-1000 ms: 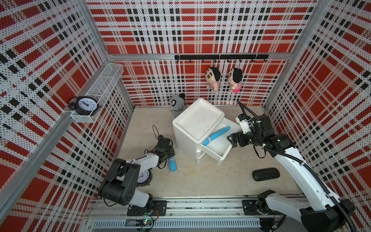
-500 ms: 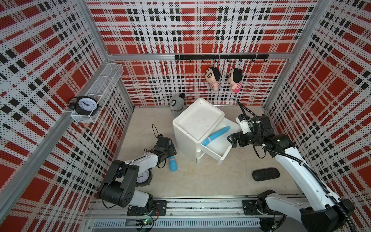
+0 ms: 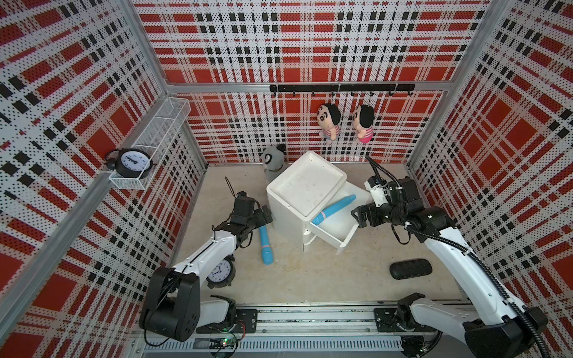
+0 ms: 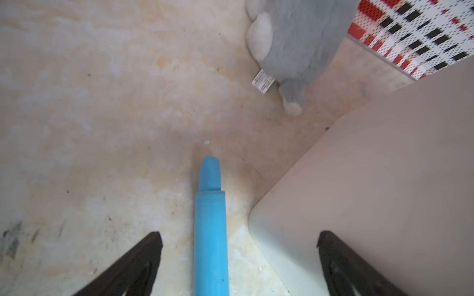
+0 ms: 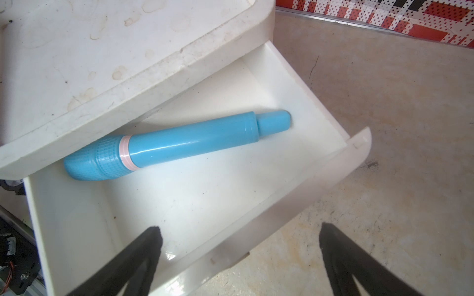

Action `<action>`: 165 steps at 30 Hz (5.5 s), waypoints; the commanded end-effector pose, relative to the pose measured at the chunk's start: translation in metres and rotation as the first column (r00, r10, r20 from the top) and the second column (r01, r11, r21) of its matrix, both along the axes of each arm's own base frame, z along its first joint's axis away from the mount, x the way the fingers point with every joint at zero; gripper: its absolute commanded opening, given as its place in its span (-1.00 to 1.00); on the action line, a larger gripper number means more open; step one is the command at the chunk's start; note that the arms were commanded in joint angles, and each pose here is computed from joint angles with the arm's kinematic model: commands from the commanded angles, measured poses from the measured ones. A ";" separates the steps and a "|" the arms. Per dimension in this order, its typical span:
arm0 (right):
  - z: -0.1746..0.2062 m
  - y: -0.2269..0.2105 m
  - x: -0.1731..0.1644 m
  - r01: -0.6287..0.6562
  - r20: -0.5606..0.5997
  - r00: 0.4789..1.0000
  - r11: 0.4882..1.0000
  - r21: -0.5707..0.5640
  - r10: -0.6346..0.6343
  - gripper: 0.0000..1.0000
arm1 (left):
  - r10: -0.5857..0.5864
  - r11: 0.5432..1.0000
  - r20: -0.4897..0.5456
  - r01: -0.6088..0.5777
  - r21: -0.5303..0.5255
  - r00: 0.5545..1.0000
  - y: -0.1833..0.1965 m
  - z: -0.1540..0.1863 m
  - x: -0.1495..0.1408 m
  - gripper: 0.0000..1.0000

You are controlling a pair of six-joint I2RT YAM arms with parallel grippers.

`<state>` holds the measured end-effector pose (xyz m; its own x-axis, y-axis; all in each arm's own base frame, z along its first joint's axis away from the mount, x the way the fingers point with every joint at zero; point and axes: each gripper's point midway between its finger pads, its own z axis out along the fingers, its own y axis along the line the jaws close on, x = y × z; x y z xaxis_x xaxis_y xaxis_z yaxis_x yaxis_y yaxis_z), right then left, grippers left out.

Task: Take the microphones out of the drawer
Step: Pick up the microphone from the drawer.

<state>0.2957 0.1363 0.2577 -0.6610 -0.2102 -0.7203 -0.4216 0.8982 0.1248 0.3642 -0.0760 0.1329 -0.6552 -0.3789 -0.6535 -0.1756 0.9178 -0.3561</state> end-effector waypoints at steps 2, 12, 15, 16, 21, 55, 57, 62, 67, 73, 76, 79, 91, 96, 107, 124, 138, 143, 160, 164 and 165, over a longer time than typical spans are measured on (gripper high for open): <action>0.010 -0.002 -0.002 0.009 0.021 1.000 1.000 -0.011 -0.009 1.00 | -0.046 0.997 0.063 0.042 0.067 0.997 0.010 0.039 0.007 0.96; 0.008 -0.010 0.007 0.081 -0.004 0.997 0.996 -0.039 -0.081 1.00 | -0.159 0.935 0.103 0.116 0.335 0.982 0.001 0.105 0.017 0.96; 0.015 -0.012 0.008 0.099 0.017 0.995 0.995 -0.027 -0.098 1.00 | -0.196 0.927 0.179 0.123 0.355 0.964 -0.007 0.137 0.013 0.97; 0.016 -0.012 0.008 0.101 0.022 0.995 0.995 -0.026 -0.100 1.00 | -0.213 0.926 0.202 0.131 0.355 0.956 -0.010 0.148 0.012 0.96; 0.017 -0.015 0.009 0.113 0.022 0.993 0.993 -0.042 -0.112 1.00 | -0.405 0.886 0.259 0.306 0.349 0.877 -0.045 0.185 0.000 0.96; 0.011 -0.083 -0.009 0.339 -0.068 0.940 0.934 0.110 -0.333 1.00 | -0.977 0.187 0.007 0.843 0.504 0.212 -0.348 0.174 -0.081 0.72; 0.008 -0.088 -0.011 0.350 -0.075 0.936 0.930 0.116 -0.343 1.00 | -0.978 0.167 -0.024 0.850 0.500 0.207 -0.356 0.165 -0.078 0.63; -0.006 -0.101 -0.013 0.388 -0.105 0.920 0.913 0.129 -0.376 1.00 | -0.969 0.166 -0.074 0.848 0.503 0.234 -0.366 0.148 -0.068 0.60; -0.009 -0.104 -0.016 0.392 -0.104 0.919 0.908 0.146 -0.380 1.00 | -0.964 0.152 -0.115 0.855 0.496 0.238 -0.371 0.132 -0.063 0.53; -0.010 -0.103 -0.019 0.380 -0.099 0.924 0.914 0.143 -0.368 1.00 | -0.951 0.145 -0.167 0.853 0.501 0.260 -0.374 0.113 -0.053 0.41; -0.009 -0.102 -0.020 0.373 -0.092 0.927 0.916 0.145 -0.363 1.00 | -0.943 0.147 -0.189 0.850 0.507 0.275 -0.375 0.105 -0.048 0.41; -0.007 -0.101 -0.022 0.365 -0.082 0.931 0.919 0.149 -0.356 1.00 | -0.932 0.167 -0.195 0.838 0.520 0.306 -0.375 0.102 -0.040 0.44; 0.000 -0.096 -0.018 0.336 -0.068 0.942 0.926 0.170 -0.329 1.00 | -0.913 0.163 -0.243 0.839 0.519 0.327 -0.377 0.081 -0.036 0.46; 0.003 -0.095 -0.017 0.326 -0.060 0.945 0.928 0.179 -0.321 1.00 | -0.913 0.139 -0.269 0.853 0.503 0.307 -0.377 0.071 -0.038 0.19; 0.007 -0.093 -0.015 0.317 -0.053 0.949 0.931 0.183 -0.312 1.00 | -0.912 0.146 -0.265 0.852 0.504 0.313 -0.379 0.071 -0.035 0.07; 0.006 -0.092 -0.015 0.312 -0.054 0.950 0.931 0.189 -0.307 1.00 | -0.900 0.135 -0.299 0.853 0.504 0.318 -0.383 0.056 -0.041 0.67; 0.008 -0.092 -0.015 0.309 -0.048 0.951 0.931 0.194 -0.306 1.00 | -0.894 0.124 -0.319 0.859 0.497 0.314 -0.383 0.047 -0.041 0.20; 0.009 -0.092 -0.016 0.310 -0.048 0.951 0.931 0.194 -0.306 1.00 | -0.894 0.120 -0.325 0.864 0.489 0.308 -0.384 0.043 -0.042 0.00; 0.013 -0.085 -0.020 0.271 -0.038 0.962 0.940 0.208 -0.269 0.99 | -0.909 0.154 -0.283 0.877 0.456 0.307 -0.388 0.051 -0.041 -0.49; 0.016 -0.085 -0.021 0.261 -0.028 0.965 0.942 0.210 -0.261 1.00 | -0.920 0.185 -0.240 0.884 0.430 0.309 -0.388 0.061 -0.037 -0.66; 0.017 -0.084 -0.021 0.260 -0.027 0.965 0.942 0.210 -0.260 0.99 | -0.922 0.194 -0.228 0.884 0.426 0.313 -0.387 0.065 -0.035 -0.71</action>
